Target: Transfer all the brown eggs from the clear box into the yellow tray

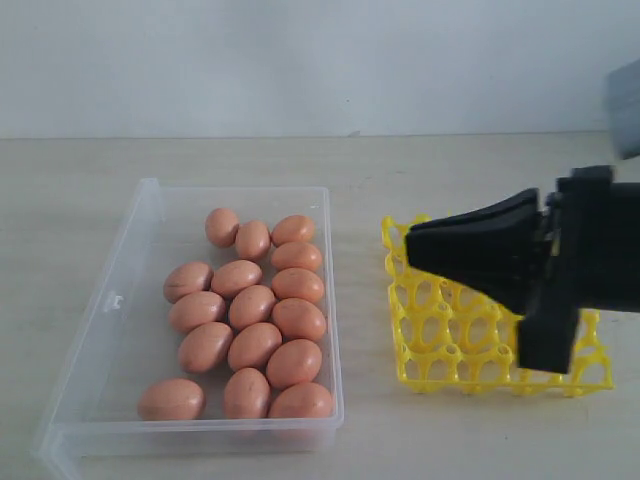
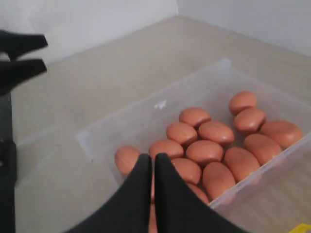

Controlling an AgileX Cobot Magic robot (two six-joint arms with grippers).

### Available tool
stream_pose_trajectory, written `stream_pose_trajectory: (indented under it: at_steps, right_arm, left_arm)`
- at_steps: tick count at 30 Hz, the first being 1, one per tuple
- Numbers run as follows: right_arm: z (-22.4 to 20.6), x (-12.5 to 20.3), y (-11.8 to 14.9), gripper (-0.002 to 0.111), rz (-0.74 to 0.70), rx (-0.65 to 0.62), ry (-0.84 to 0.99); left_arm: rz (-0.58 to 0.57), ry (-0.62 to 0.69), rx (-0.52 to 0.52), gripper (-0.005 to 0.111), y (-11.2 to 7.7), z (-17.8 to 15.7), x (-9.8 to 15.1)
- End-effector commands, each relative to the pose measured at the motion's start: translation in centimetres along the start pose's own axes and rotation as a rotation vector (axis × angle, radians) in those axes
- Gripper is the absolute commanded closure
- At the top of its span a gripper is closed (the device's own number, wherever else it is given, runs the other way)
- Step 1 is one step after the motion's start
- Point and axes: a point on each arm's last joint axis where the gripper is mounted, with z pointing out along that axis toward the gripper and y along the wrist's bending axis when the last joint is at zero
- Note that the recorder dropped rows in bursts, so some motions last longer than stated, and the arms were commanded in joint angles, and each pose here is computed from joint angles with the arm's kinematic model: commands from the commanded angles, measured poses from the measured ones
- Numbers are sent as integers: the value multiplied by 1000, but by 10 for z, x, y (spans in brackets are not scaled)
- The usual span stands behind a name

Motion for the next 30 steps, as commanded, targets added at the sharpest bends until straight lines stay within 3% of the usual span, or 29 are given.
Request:
stream_pose_trajectory:
  at_steps: [1, 4, 6, 10, 12, 15, 19, 24, 30]
  right_arm:
    - [43, 1, -1, 109, -146, 36, 174]
    - [73, -3, 3, 106, -311, 57, 275]
    - [92, -9, 8, 98, -371, 39, 295]
    - [129, -18, 8, 63, -440, -7, 302]
    - [145, -18, 3, 53, -487, 10, 317]
    - [164, -7, -6, 56, -631, 47, 378]
    - [179, 18, -16, 69, -777, 48, 477]
    - [191, 28, -22, 70, -786, 36, 508]
    - [201, 48, -20, 69, -787, -69, 536]
  left_arm:
    - [-14, -9, -1, 29, 0, 0, 0]
    - [-14, -9, -1, 29, 0, 0, 0]
    - [-14, -9, -1, 29, 0, 0, 0]
    - [-14, -9, -1, 29, 0, 0, 0]
    - [-14, -9, -1, 29, 0, 0, 0]
    - [-14, -9, -1, 29, 0, 0, 0]
    - [-14, -9, -1, 29, 0, 0, 0]
    - [-14, -9, -1, 29, 0, 0, 0]
    - [-14, -9, -1, 29, 0, 0, 0]
